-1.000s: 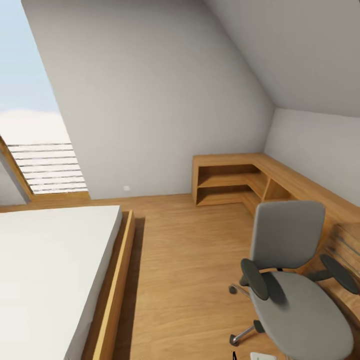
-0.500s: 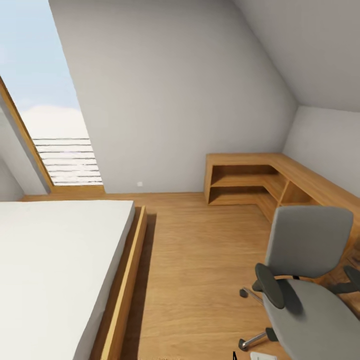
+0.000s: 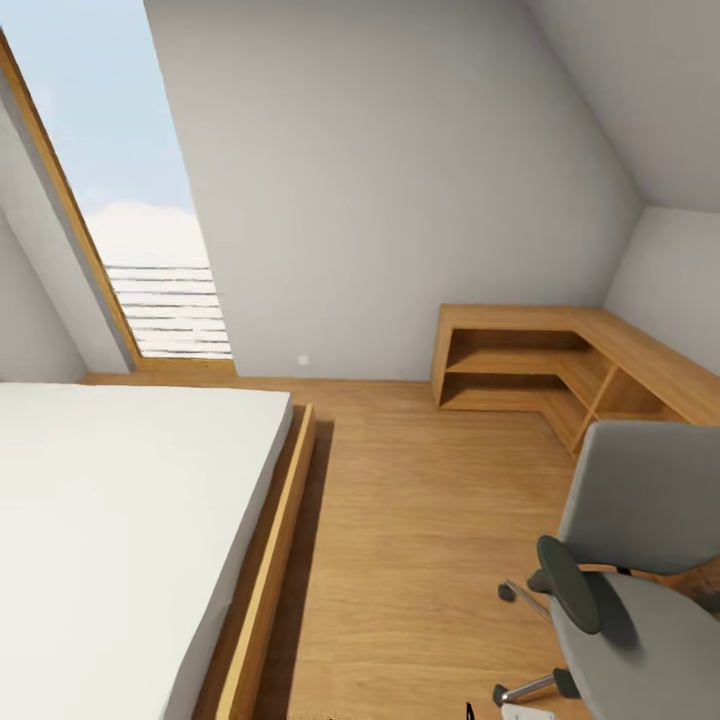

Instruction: In the bedroom, organize the workspace by keeping the computer under the desk, ensuring the monitor is on the desk, placing the keyboard on the desk next to the monitor, placing the mouse on the desk next to the keyboard, moving the folder from the swivel chair onto the desk next to the mouse, stacking the notebook on top of the folder with the pen on top of the notebook, and positioning the swivel chair next to the desk.

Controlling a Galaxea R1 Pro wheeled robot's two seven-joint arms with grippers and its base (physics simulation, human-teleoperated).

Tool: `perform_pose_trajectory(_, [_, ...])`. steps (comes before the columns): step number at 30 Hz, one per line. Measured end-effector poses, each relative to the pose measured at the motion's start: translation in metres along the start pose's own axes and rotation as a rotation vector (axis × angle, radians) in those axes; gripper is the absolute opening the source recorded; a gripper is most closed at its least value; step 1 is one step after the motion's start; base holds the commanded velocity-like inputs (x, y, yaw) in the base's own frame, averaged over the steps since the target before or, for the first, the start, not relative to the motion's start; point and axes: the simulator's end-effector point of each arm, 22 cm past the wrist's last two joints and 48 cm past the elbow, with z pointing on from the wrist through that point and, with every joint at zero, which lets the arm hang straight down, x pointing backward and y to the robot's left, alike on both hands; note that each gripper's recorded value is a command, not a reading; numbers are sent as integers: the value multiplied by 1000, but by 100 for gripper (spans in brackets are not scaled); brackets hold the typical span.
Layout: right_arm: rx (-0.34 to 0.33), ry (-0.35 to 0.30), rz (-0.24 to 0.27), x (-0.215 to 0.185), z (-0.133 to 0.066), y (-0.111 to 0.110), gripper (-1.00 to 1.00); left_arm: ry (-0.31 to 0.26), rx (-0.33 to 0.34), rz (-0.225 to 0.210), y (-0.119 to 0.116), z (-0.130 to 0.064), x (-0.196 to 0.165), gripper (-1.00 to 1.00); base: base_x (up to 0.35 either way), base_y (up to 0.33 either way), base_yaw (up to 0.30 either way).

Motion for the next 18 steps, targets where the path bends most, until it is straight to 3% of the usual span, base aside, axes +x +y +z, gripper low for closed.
perform_pose_trajectory(12, [2, 4, -2, 2, 0, -1, 100, 11, 20, -1, -16, -2, 7, 100, 0, 0, 55])
perform_pose_trajectory(18, [2, 4, -2, 2, 0, -1, 100, 9, 51, 16, -39, -3, 7, 100, 0, 0, 5])
